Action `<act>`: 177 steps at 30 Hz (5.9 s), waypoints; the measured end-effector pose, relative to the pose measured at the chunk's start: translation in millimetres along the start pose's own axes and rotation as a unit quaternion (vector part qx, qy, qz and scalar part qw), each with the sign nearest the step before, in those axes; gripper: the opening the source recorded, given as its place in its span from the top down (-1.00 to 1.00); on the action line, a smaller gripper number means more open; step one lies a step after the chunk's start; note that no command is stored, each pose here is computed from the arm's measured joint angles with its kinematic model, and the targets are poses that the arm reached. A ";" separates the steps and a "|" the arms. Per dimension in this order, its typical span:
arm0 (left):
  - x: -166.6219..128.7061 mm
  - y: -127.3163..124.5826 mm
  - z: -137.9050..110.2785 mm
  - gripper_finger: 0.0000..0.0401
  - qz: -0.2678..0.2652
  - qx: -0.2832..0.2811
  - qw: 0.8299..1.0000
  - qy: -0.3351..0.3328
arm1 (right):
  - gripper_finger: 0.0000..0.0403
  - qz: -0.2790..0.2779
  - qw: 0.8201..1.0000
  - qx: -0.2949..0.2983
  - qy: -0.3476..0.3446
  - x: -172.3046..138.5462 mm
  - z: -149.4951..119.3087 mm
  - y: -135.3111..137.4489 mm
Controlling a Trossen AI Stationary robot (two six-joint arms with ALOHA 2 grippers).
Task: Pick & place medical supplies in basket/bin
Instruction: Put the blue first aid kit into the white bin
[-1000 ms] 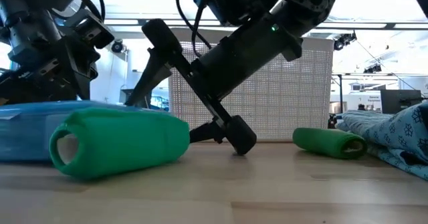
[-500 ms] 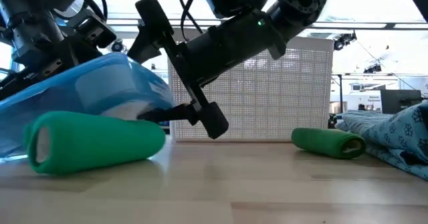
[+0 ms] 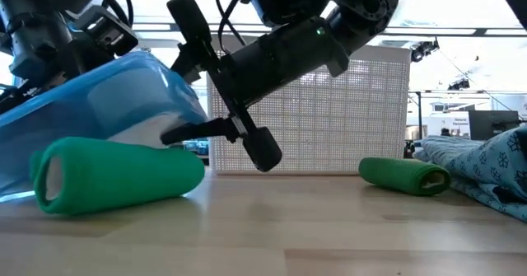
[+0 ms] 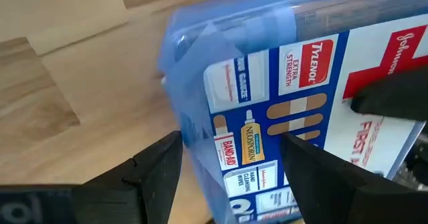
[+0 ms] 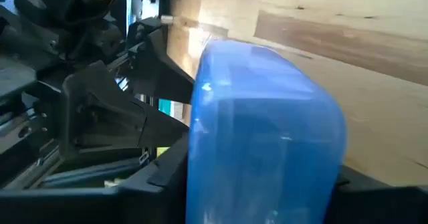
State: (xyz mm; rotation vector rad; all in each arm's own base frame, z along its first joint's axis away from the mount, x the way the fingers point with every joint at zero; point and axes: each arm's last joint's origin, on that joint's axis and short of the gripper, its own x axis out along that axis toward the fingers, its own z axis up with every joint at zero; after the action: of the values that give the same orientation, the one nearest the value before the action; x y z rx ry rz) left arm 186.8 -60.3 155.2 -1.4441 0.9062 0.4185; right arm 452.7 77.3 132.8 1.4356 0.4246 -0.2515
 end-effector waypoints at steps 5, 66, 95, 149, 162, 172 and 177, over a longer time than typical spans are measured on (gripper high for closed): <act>-4.6 -1.6 -2.2 -0.42 -0.010 0.029 0.999 0.031 | 0.27 0.015 0.999 -0.020 0.044 -0.6 8.4 3.4; -175.9 -195.9 44.9 -0.42 -0.061 0.338 0.843 -0.414 | 0.23 -0.100 0.972 -0.200 -0.068 -197.4 282.9 19.7; -247.6 -213.0 65.2 -0.42 -0.032 0.356 0.793 -0.494 | 0.01 -0.133 0.978 -0.161 0.001 -129.4 256.3 -13.0; -246.7 -213.6 64.0 -0.42 -0.045 0.364 0.797 -0.480 | -0.56 -0.231 0.960 -0.158 0.031 -137.3 249.8 -30.0; -246.7 -213.7 64.0 -0.42 -0.048 0.362 0.798 -0.479 | -0.56 -0.172 0.979 -0.110 0.002 -131.7 252.2 -18.6; -246.2 -213.8 63.6 -0.42 -0.058 0.358 0.804 -0.471 | -0.56 -0.274 0.948 -0.156 -0.045 -136.6 252.9 -28.8; -246.3 -213.8 63.4 -0.42 -0.064 0.351 0.808 -0.469 | -0.48 -0.225 0.958 -0.169 -0.051 -135.8 255.2 -18.8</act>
State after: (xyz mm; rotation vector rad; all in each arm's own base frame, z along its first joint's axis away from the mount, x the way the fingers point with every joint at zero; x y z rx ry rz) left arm 209.8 38.1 471.7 -0.4634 0.0928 0.5404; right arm 356.0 -188.8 194.1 0.9728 0.6749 -0.5887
